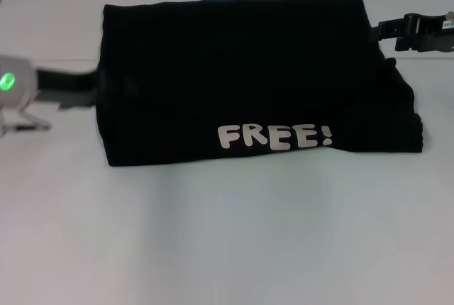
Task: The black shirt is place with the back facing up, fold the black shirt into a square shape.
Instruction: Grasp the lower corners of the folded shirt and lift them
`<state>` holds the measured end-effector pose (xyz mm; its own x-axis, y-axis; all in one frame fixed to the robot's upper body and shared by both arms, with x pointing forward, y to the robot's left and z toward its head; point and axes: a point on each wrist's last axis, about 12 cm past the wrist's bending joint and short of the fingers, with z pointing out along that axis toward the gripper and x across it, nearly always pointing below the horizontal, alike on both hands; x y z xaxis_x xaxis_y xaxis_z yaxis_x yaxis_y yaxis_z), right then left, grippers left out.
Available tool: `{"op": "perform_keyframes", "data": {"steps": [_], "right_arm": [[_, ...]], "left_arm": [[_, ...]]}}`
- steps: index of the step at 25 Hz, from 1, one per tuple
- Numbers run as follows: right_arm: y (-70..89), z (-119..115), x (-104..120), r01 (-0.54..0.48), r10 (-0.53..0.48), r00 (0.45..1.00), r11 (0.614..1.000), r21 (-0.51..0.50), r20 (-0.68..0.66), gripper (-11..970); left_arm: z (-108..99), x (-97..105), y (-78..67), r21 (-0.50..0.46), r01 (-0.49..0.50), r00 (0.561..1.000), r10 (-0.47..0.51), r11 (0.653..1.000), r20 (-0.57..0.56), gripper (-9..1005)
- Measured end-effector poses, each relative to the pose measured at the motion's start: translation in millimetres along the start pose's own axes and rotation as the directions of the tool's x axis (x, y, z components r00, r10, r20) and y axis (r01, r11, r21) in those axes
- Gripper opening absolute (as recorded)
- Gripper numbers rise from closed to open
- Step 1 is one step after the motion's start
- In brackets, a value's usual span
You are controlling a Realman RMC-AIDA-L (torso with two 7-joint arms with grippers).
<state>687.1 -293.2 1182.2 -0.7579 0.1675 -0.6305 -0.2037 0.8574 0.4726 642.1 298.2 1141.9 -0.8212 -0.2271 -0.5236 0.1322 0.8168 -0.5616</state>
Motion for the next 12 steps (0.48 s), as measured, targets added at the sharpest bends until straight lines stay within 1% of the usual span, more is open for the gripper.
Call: {"op": "perform_keyframes", "data": {"steps": [3, 6, 8, 12], "right_arm": [[2.8, -6, -5, -0.014, 0.014, 1.0, 1.0, 0.002, -0.015, 690], [3.8, -8, -8, -0.021, 0.021, 0.999, 1.0, 0.018, -0.027, 688], [3.8, -9, -9, -0.024, 0.024, 0.999, 0.999, 0.023, -0.027, 684], [2.9, -10, -9, -0.03, 0.031, 0.999, 0.999, 0.022, -0.024, 677]], "left_arm": [[-9, 16, 20.0, -0.003, 0.025, 1.0, -0.025, 1.0, -0.009, 639], [-15, 29, 33.4, 0.009, 0.05, 0.999, -0.05, 0.999, -0.005, 643], [-13, 35, 38.0, 0.011, 0.07, 0.998, -0.07, 0.998, -0.01, 646], [-3, 49, 45.1, -0.004, 0.116, 0.993, -0.117, 0.993, -0.021, 646]]}}
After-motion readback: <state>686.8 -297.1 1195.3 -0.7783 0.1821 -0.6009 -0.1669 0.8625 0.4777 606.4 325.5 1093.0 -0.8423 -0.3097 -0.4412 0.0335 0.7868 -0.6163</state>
